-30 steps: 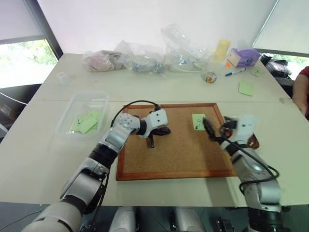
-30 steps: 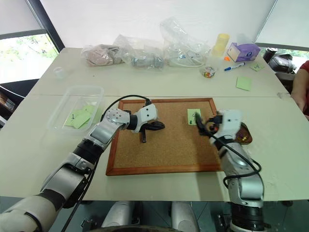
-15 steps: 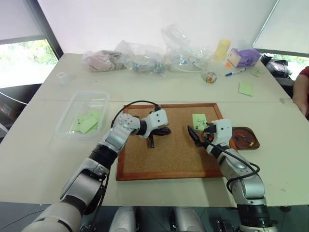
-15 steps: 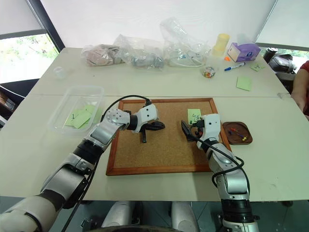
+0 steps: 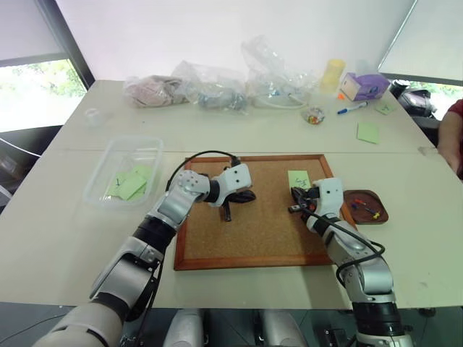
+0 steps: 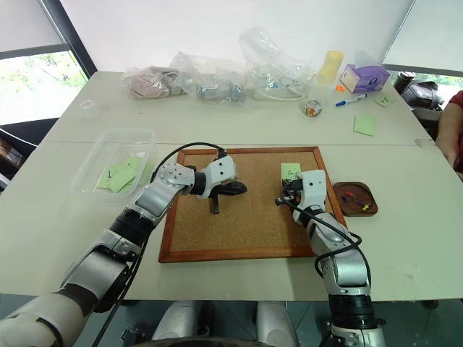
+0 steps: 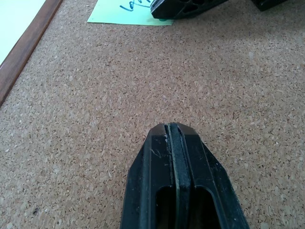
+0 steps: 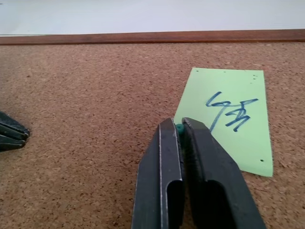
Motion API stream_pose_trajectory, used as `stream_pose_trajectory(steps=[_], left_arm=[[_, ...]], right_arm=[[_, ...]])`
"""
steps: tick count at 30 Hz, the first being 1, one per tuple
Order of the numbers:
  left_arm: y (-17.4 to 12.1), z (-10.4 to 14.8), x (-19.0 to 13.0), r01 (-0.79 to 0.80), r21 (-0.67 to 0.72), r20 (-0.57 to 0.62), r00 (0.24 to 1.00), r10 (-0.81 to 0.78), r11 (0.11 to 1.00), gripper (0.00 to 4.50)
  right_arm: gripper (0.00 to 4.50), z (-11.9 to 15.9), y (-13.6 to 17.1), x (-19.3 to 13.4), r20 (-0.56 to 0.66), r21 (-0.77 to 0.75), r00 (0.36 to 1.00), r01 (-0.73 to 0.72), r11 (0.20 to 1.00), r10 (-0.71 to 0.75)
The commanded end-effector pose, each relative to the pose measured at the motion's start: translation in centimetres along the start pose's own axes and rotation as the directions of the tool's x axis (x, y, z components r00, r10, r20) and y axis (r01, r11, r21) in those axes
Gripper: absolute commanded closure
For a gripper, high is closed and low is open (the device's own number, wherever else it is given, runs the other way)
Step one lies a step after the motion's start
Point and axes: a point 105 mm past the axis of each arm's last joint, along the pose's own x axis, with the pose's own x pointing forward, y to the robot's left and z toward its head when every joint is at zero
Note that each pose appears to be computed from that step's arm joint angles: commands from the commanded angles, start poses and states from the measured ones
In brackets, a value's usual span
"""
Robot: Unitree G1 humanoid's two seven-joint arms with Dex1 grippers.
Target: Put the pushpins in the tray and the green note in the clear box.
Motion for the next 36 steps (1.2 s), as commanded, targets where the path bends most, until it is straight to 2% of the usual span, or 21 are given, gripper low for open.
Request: stream_pose_trajectory(steps=[1,11,18,20,23,24,25,29,33,36], left_arm=[[-1.1,-2.9,0.4,0.030,-0.049,-0.101,0.994,-0.034,0.998,4.50],[-1.3,-3.9,0.2,0.043,-0.040,-0.147,0.988,-0.048,0.998,4.50],[-1.4,-4.4,0.0,0.051,-0.049,-0.155,0.986,-0.058,0.998,4.50],[-1.3,-3.2,0.0,0.053,-0.106,-0.085,0.994,-0.062,0.993,4.50],[-0.1,1.0,-1.2,0.096,-0.278,0.144,0.988,-0.057,0.956,4.50],[0.1,1.9,-1.6,0.116,-0.311,0.191,0.980,-0.057,0.943,3.82],[0.3,2.6,-2.0,0.132,-0.332,0.227,0.972,-0.057,0.934,3.62],[2.6,6.6,-4.8,0.204,-0.434,0.411,0.912,-0.009,0.877,1.76],[4.5,8.0,-5.5,0.216,-0.521,0.456,0.889,0.055,0.826,0.02],[5.4,8.9,-4.5,0.258,-0.619,0.465,0.881,0.081,0.741,0.02]], right_arm=[[4.45,0.6,0.7,-0.1,0.024,0.014,0.999,-0.029,0.999,0.028],[4.45,4.0,-0.4,-0.9,0.200,-0.059,0.979,0.037,0.998,-0.024],[4.45,5.2,-0.4,-1.5,0.261,-0.078,0.965,0.045,0.996,-0.023],[4.45,5.4,-0.3,-1.6,0.266,-0.083,0.964,0.045,0.996,-0.021],[4.45,5.6,-0.3,-2.0,0.272,-0.094,0.962,0.047,0.994,-0.020],[4.50,5.6,-0.2,-2.1,0.273,-0.098,0.962,0.048,0.994,-0.019],[4.50,5.7,-0.2,-2.2,0.275,-0.102,0.961,0.048,0.994,-0.018],[4.50,6.4,0.1,-2.8,0.291,-0.133,0.957,0.043,0.990,-0.003],[4.50,7.3,0.5,-3.1,0.307,-0.168,0.951,0.035,0.985,0.019],[4.50,8.1,1.3,-3.3,0.321,-0.205,0.945,0.008,0.979,0.059]])
